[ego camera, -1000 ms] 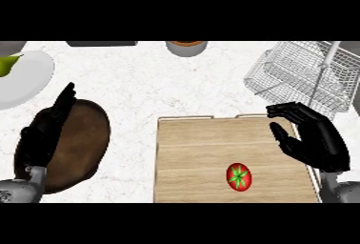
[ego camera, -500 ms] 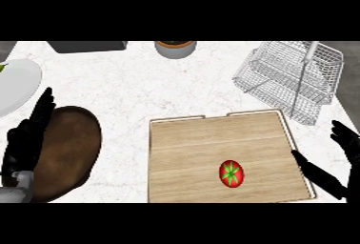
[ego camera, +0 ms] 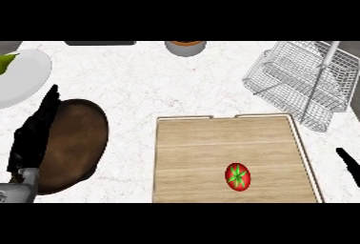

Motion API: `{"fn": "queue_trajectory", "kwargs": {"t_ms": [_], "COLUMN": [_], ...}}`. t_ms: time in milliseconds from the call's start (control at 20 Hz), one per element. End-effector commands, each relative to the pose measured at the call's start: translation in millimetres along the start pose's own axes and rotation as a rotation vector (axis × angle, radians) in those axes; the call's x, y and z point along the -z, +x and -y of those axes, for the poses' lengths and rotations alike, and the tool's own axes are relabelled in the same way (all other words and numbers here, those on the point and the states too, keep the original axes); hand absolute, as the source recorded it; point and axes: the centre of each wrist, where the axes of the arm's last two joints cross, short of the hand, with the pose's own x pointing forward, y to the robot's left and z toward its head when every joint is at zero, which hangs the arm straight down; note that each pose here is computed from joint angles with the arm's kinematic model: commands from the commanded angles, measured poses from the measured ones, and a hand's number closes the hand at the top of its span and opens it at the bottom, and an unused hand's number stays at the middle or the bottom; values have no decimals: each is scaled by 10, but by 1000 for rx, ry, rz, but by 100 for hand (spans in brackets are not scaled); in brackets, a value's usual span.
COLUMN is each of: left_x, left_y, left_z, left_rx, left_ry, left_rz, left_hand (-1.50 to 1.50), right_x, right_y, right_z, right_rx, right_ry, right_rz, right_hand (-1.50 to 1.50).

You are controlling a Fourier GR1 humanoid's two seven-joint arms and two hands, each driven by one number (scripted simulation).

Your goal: Pick the tomato from the tray and place it in the tiered basket

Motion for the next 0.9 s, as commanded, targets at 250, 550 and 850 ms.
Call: {"fn": "queue_trajectory", "kwargs": {"t_ms": [250,550,850], "left_x": [91,141,184], "left_y": [62,-26,60], "left_z": [216,294,319], "left_rx": [-1,2,-18], "left_ry": [-51,-56,-58], "left_rz": [47,41,33], "left_hand": [0,0,0], "right_x": [-231,-121,-32], "right_y": [809,1022,1060], "right_z": [269,111,-142], "right_rx": [-219,-254,-312], "right_ry": [57,128,168], "right_rz": [-179,-324,-391], "right_hand": [-150,-150,-150]}}
